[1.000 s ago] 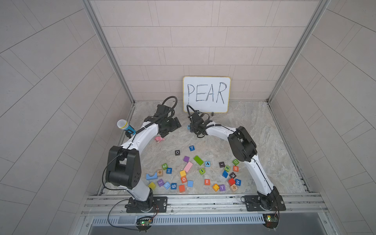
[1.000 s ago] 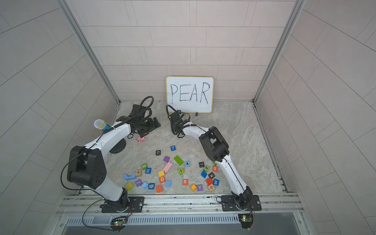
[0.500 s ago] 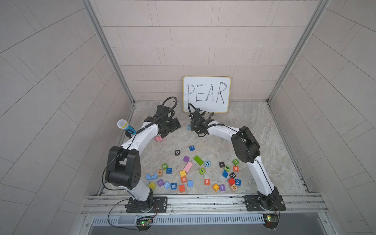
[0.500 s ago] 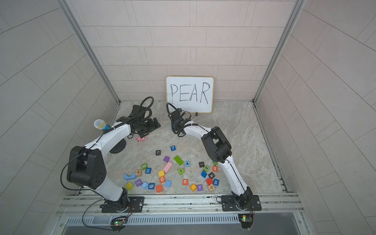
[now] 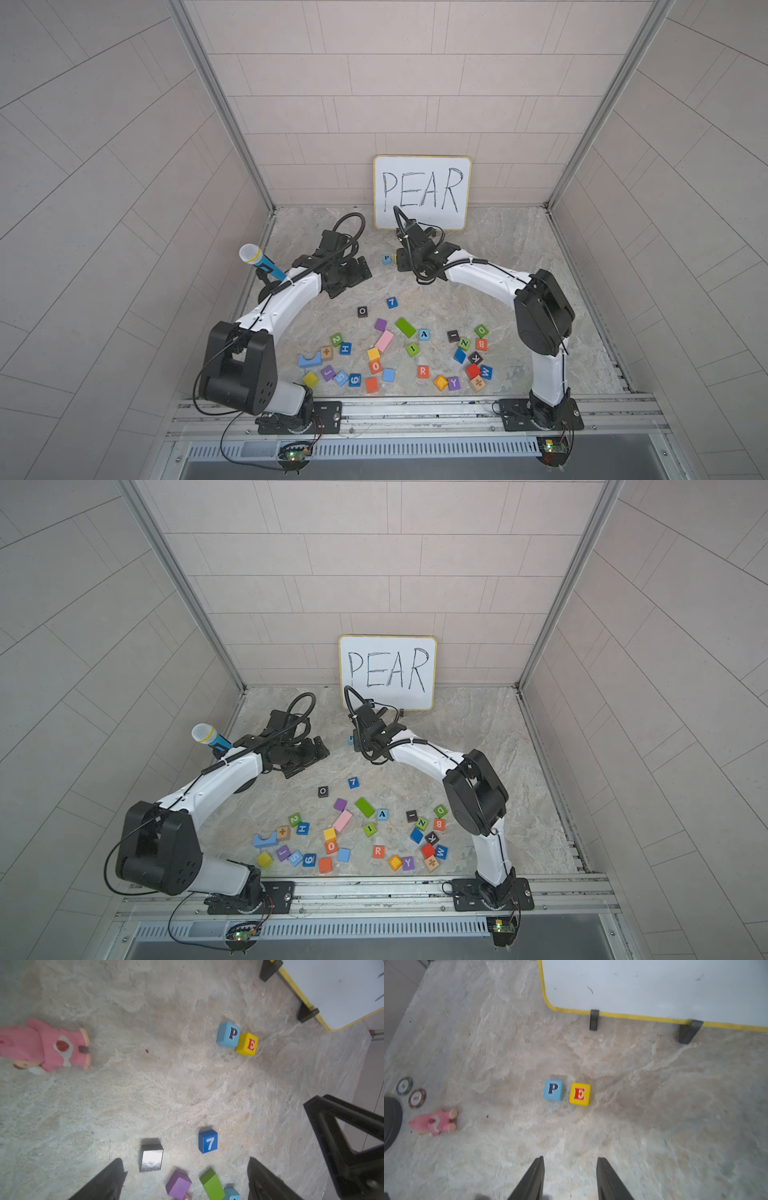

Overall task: Spell the uppercase word “pear” with letter blocks
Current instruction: Place the letter block at the center of the board, then pick up the letter block from the center of the board.

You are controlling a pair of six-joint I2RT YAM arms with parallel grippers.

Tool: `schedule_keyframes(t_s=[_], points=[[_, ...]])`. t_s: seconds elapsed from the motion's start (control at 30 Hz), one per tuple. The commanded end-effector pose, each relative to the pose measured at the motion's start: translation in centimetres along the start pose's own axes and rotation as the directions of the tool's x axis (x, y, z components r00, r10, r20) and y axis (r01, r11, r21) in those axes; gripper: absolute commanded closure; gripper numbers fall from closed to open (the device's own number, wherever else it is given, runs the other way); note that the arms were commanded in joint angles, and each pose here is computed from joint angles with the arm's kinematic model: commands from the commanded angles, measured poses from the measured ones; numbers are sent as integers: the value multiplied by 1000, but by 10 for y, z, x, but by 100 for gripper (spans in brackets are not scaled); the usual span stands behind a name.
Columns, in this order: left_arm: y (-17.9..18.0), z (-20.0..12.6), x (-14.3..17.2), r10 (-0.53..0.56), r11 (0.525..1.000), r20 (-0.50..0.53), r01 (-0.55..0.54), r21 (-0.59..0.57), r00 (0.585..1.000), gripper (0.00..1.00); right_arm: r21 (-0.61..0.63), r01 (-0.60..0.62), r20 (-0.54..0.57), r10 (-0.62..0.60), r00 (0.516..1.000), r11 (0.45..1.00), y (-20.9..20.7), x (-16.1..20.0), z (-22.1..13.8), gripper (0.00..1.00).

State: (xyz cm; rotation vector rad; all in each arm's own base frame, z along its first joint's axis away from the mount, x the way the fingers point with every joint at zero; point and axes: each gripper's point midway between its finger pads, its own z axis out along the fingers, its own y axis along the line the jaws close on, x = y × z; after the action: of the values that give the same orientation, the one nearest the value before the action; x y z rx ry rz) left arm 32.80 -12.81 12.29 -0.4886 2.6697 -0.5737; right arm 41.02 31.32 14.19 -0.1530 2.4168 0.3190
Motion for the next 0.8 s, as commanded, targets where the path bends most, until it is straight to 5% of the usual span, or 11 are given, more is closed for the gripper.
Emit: schedule_keyframes(t_s=[0.0,0.4,0.77], points=[[-4,-10,19,31,999,-23,-30,28,999,4,18,70,-75,-69,995,997,-9,36,-24,55],[-23,-18,88,163,984,-133,-152,91,978,4,91,92,-179,-75,981,992,-85,130,-100,55],[-29,-8,106,225,973,-171,-210,97,959,5,68,149,-344,-117,932,987,-109,196,-110,55]])
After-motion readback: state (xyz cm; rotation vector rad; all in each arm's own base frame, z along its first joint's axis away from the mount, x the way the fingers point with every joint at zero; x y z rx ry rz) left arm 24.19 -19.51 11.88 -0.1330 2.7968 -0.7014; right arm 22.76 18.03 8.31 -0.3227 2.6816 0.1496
